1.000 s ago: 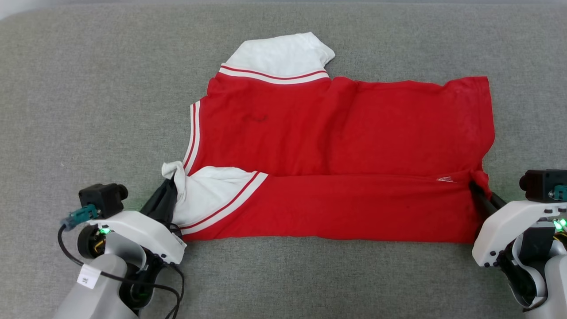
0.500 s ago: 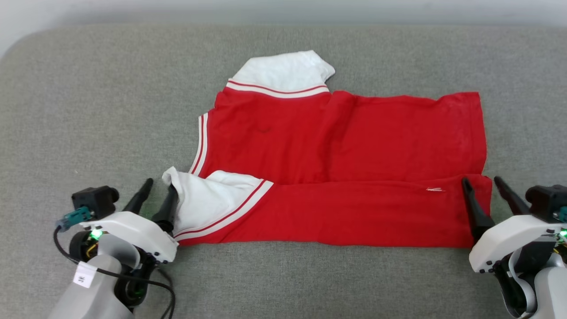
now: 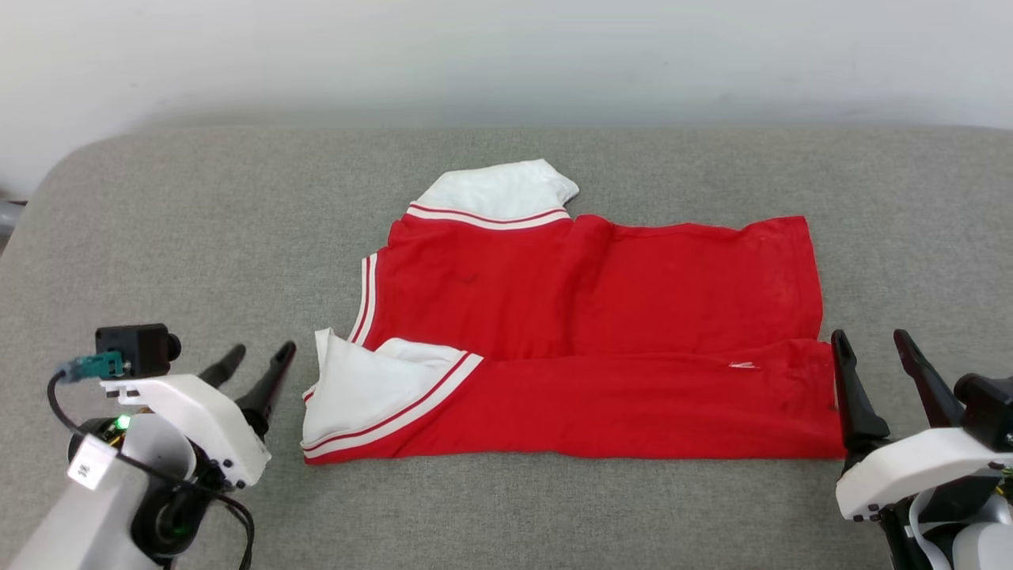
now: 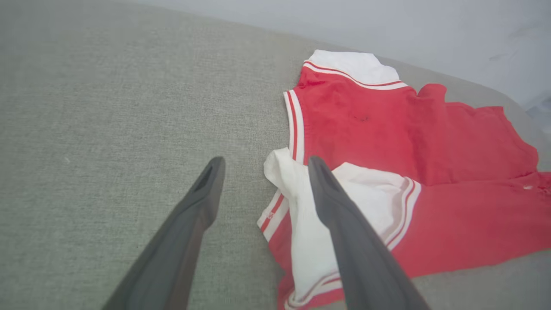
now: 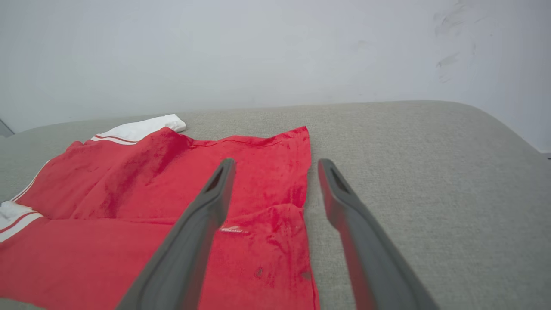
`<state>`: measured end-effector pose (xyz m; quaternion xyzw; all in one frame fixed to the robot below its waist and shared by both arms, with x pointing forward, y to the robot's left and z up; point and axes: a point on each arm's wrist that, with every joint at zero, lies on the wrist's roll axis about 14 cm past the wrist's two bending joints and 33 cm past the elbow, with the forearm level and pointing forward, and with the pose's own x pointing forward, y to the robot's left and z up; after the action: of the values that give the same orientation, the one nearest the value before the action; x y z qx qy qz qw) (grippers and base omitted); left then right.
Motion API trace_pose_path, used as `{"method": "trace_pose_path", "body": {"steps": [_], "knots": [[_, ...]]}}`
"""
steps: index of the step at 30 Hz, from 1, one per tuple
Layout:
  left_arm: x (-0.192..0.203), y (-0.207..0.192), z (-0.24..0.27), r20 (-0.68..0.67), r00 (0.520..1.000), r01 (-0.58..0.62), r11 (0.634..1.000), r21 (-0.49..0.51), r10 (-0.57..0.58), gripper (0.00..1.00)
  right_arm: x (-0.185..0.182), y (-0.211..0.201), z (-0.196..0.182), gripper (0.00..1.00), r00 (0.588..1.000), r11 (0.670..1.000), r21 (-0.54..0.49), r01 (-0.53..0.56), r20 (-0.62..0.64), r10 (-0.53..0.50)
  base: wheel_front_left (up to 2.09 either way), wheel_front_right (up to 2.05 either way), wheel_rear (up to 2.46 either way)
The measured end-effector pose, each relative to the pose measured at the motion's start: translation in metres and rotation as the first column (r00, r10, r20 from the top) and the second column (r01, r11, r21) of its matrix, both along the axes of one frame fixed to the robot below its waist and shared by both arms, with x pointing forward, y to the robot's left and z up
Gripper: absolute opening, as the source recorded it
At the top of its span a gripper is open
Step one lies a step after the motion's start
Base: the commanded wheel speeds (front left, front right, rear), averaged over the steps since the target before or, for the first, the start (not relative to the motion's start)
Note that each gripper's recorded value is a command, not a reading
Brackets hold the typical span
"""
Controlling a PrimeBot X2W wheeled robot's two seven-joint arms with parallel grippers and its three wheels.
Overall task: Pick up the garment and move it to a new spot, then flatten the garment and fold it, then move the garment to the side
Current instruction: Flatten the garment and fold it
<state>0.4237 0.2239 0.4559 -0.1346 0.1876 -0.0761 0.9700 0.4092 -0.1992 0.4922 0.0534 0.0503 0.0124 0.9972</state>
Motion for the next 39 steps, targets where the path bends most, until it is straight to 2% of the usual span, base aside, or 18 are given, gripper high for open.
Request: {"method": "trace_pose_path", "body": {"steps": [5, 9, 15, 21, 27, 28, 29, 30, 34, 39], "knots": [[-0.015, -0.015, -0.002, -0.156, 0.982, 0.101, 0.994, -0.051, -0.108, 1.00, -0.008, -0.004, 0.003, 1.00, 1.000, 1.000, 0.006, 0.016, 0.000, -0.016, 0.00, 0.00, 0.00], [-0.032, -0.023, -0.017, -0.296, 0.941, 0.156, 0.986, -0.056, -0.166, 1.00, -0.009, -0.004, 0.004, 1.00, 1.000, 1.000, 0.016, 0.022, -0.004, -0.022, 0.00, 0.00, 0.00], [-0.040, -0.033, -0.040, -0.408, 0.893, 0.185, 0.981, -0.054, -0.191, 1.00, -0.008, -0.008, -0.006, 1.00, 0.999, 0.999, 0.030, 0.038, -0.029, -0.037, 0.00, 0.00, 0.00], [-0.043, -0.028, -0.076, -0.508, 0.847, 0.187, 0.982, 0.011, -0.156, 1.00, -0.002, -0.012, -0.016, 1.00, 0.997, 0.997, 0.051, 0.053, -0.050, -0.050, 0.00, 0.00, 0.00], [-0.036, -0.041, -0.095, -0.545, 0.818, 0.210, 0.978, -0.015, -0.184, 1.00, -0.001, -0.019, -0.027, 1.00, 0.994, 0.995, 0.060, 0.079, -0.079, -0.074, 0.00, 0.00, 0.00], [-0.036, -0.043, -0.096, -0.551, 0.812, 0.214, 0.977, -0.024, -0.191, 0.49, -0.002, -0.021, -0.028, 1.00, 0.994, 0.995, 0.062, 0.084, -0.082, -0.079, 0.00, 0.00, 0.00], [-0.036, -0.044, -0.097, -0.555, 0.807, 0.220, 0.975, -0.032, -0.201, 0.33, -0.002, -0.023, -0.029, 1.00, 0.993, 0.994, 0.061, 0.090, -0.084, -0.084, 0.00, 0.00, 0.00], [-0.036, -0.045, -0.098, -0.557, 0.805, 0.221, 0.974, -0.042, -0.207, 0.00, -0.002, -0.024, -0.029, 1.00, 0.992, 0.994, 0.062, 0.094, -0.086, -0.088, 0.00, 0.00, 0.00], [-0.037, -0.057, -0.098, -0.552, 0.798, 0.235, 0.968, -0.085, -0.242, 0.00, -0.003, -0.027, -0.036, 1.00, 0.988, 0.992, 0.070, 0.103, -0.121, -0.094, 0.00, 0.00, 0.00], [-0.035, -0.055, -0.090, -0.511, 0.825, 0.241, 0.968, -0.067, -0.240, 0.00, -0.008, -0.029, -0.047, 1.00, 0.971, 0.989, 0.097, 0.114, -0.222, -0.090, 0.00, 0.00, 0.00]]}}
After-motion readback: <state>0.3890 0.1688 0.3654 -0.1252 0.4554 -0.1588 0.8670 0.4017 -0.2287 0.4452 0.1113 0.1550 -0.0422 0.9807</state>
